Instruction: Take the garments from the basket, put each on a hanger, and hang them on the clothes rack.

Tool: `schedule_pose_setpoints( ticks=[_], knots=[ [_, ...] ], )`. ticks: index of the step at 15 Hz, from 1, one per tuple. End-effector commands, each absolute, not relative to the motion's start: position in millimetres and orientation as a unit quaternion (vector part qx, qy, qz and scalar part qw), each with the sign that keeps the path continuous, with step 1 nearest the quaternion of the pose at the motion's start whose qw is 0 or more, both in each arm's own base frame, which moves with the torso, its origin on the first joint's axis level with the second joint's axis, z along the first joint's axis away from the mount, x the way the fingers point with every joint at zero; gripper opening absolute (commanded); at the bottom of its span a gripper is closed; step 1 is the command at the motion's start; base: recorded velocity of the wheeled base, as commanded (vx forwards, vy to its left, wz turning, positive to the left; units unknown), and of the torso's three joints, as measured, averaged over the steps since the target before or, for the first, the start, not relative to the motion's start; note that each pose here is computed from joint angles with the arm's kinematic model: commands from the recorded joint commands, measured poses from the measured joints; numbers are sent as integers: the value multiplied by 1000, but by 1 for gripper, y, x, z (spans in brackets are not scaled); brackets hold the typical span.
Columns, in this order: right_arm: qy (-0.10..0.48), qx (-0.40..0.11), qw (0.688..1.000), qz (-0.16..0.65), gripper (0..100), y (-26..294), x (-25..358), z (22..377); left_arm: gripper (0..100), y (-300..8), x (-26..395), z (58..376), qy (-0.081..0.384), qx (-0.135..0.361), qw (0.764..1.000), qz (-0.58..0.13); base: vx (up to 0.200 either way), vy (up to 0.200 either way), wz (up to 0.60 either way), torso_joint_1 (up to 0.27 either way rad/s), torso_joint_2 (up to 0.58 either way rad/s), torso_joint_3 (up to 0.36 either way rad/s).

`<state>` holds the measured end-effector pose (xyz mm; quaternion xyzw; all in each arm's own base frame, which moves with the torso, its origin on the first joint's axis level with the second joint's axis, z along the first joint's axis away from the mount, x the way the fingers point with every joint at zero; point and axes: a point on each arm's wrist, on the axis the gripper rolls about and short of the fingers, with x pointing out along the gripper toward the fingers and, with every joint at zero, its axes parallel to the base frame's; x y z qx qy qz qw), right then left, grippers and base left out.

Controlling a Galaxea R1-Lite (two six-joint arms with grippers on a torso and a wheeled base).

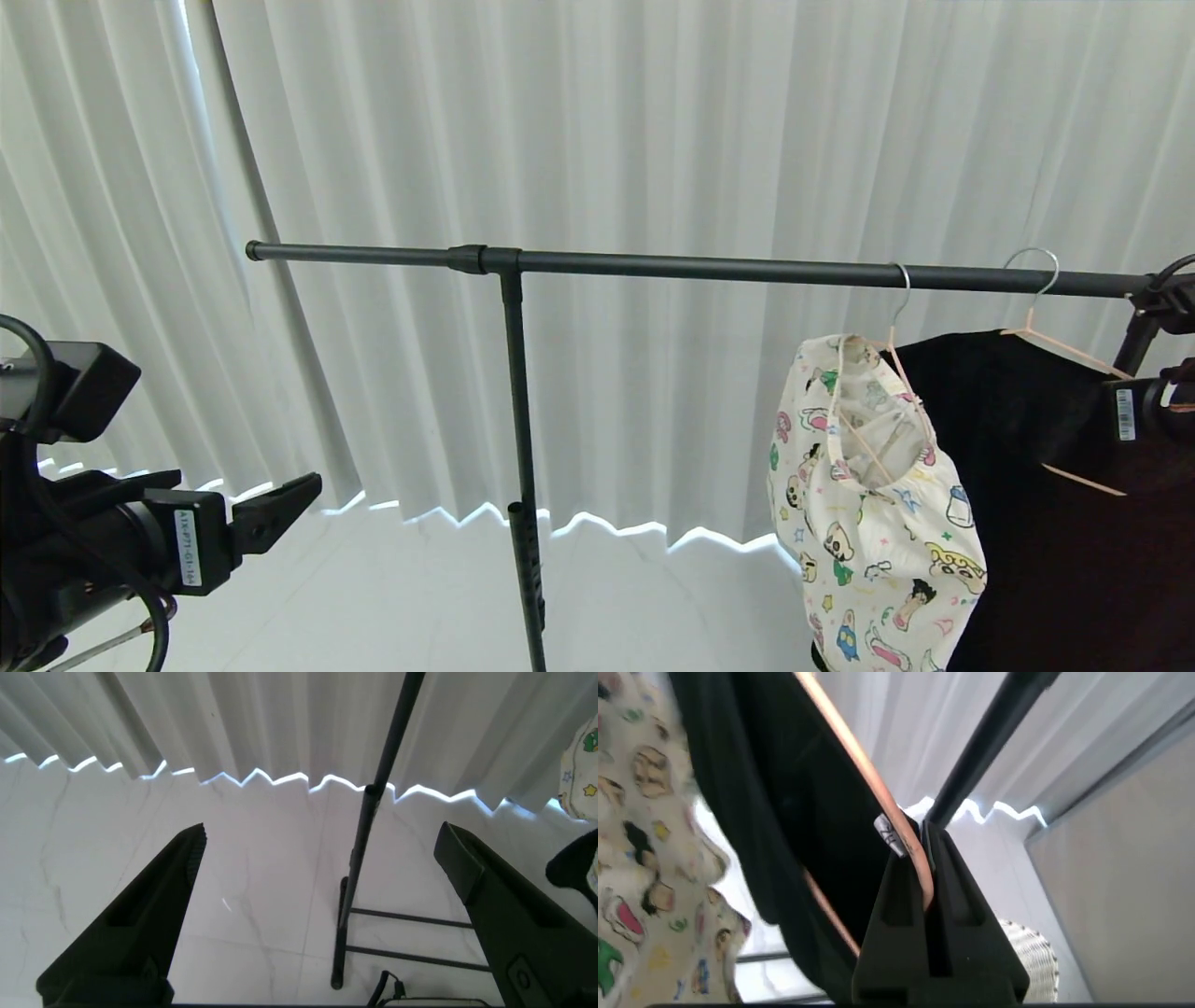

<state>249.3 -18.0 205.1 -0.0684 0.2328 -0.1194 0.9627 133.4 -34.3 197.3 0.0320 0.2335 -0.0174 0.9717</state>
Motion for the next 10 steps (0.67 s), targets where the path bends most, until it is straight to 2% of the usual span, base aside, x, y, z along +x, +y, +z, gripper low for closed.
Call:
schedule_pose_setpoints(
  ticks=[1,5,6,10],
  knots=[
    [248,-72,959,-116,0,-16,246,197,100,-34,133,196,235,33,971,-17,0,0,0,0,0,0],
    [248,-72,959,-114,0,-15,245,196,100,-34,132,194,237,33,971,-17,0,0,0,0,0,0],
    [244,-71,961,-112,100,-14,241,198,100,-34,131,194,238,33,971,-17,0,0,0,0,0,0],
    [204,-66,970,-111,100,-11,216,217,100,-32,128,192,237,33,971,-15,0,0,0,0,0,0]
  ],
)
